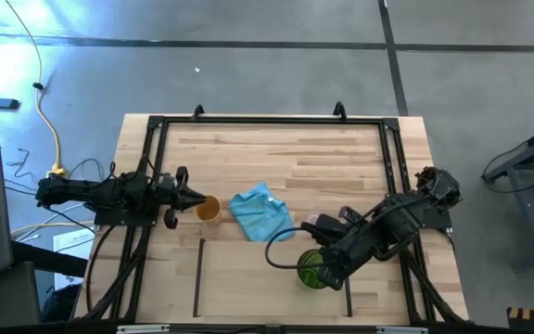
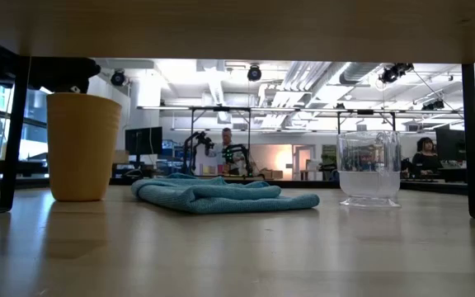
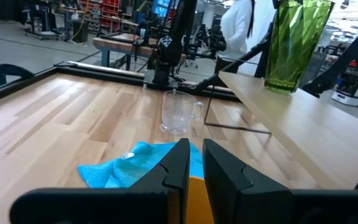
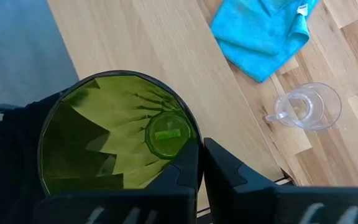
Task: Stack small to large cups/mugs on shelf
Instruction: Put the green cup on the shelf, then put the yellow cup on the shelf
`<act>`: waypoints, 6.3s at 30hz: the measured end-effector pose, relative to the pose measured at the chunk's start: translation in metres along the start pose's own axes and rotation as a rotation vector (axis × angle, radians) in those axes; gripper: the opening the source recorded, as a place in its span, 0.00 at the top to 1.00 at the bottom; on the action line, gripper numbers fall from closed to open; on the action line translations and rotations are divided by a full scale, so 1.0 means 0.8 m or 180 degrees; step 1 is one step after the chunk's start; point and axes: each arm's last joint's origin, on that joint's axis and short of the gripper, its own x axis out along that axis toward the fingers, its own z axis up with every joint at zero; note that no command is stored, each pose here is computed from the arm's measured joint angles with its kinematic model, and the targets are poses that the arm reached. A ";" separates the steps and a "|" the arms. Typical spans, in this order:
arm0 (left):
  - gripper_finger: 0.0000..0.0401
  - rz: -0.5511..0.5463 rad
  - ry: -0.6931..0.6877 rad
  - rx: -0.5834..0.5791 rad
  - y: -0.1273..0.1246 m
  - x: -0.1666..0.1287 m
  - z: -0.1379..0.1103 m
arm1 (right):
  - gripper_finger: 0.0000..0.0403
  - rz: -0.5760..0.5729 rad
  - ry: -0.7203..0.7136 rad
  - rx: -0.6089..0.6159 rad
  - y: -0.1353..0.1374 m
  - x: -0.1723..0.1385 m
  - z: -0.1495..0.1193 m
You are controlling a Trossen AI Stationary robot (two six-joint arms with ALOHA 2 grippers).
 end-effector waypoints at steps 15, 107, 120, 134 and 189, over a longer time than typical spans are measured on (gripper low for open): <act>0.91 -0.0025 0.0010 -0.0036 0.000 0.000 0.000 | 1.00 0.0034 0.0049 0.0050 0.001 -0.001 -0.002; 0.91 0.1179 -0.1114 0.0031 -0.005 -0.034 0.109 | 0.82 -0.1971 -0.2178 -0.1735 -0.170 -0.154 0.093; 0.91 0.1202 -0.0491 -0.0858 -0.014 -0.021 0.153 | 0.82 -0.2088 -0.2303 -0.0601 -0.255 -0.207 0.068; 0.91 0.1489 0.2135 -0.0670 -0.026 0.012 0.188 | 0.82 -0.0873 -0.2103 -0.0627 -0.277 -0.159 0.014; 0.91 0.1120 0.3327 -0.0378 -0.023 0.081 0.144 | 0.66 0.0096 -0.2769 -0.0031 -0.306 -0.041 -0.043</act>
